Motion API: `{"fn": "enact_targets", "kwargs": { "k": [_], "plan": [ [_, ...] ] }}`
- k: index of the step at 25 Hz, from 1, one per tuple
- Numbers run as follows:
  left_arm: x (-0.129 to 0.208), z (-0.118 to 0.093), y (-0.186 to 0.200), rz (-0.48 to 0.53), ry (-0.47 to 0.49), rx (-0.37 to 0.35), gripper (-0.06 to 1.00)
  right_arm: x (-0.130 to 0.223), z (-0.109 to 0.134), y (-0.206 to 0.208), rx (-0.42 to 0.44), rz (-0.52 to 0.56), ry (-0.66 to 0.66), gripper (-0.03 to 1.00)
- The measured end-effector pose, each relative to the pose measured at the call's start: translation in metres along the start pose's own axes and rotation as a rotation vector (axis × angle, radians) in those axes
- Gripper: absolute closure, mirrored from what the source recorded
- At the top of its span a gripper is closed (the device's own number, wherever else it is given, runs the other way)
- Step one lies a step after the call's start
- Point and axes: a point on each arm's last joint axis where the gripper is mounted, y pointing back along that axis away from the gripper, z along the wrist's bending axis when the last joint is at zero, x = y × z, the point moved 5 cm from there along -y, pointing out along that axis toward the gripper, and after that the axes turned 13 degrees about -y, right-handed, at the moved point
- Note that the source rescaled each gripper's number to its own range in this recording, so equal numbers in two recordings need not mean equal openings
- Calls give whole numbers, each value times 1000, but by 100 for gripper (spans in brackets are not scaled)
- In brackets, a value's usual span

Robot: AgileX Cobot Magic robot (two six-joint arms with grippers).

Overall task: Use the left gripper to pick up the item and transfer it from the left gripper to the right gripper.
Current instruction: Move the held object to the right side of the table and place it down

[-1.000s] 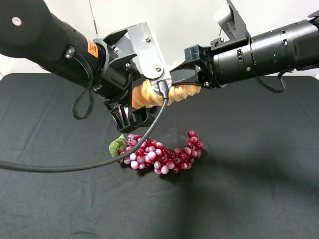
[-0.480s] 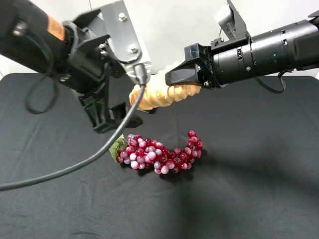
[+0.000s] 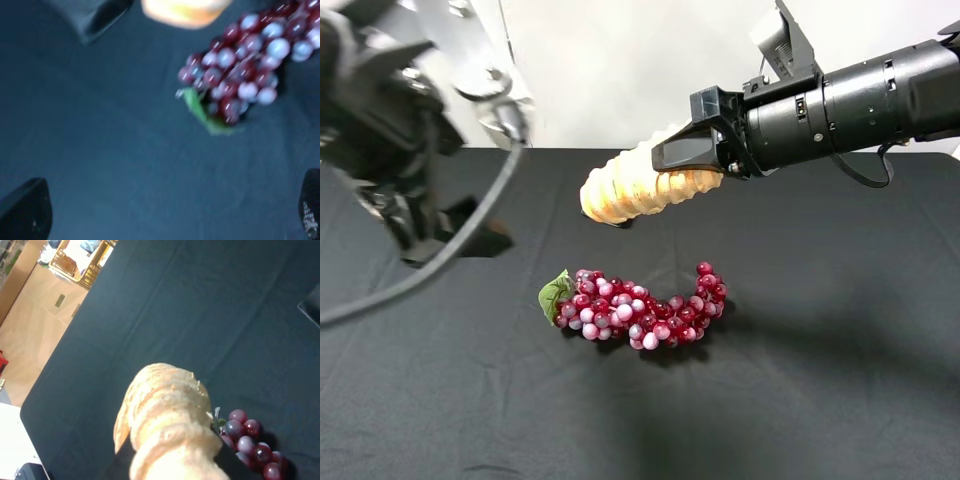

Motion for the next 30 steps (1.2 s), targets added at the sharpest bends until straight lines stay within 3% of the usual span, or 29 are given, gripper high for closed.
{"fn": "enact_targets", "kwargs": {
  "k": [8,16,23,30],
  "plan": [
    [34,-6,49,16,184,-32,-6,0,0,0,0,0,-1,95],
    [72,-20,92,-53,259,-72,-6,0,0,0,0,0,-1,95],
    [117,-50,87,-85,290,-71,-6,0,0,0,0,1,0,95],
    [146,-84,73,-160,321,1,-6,0,-1,0,8,2,8,95]
  ]
}}
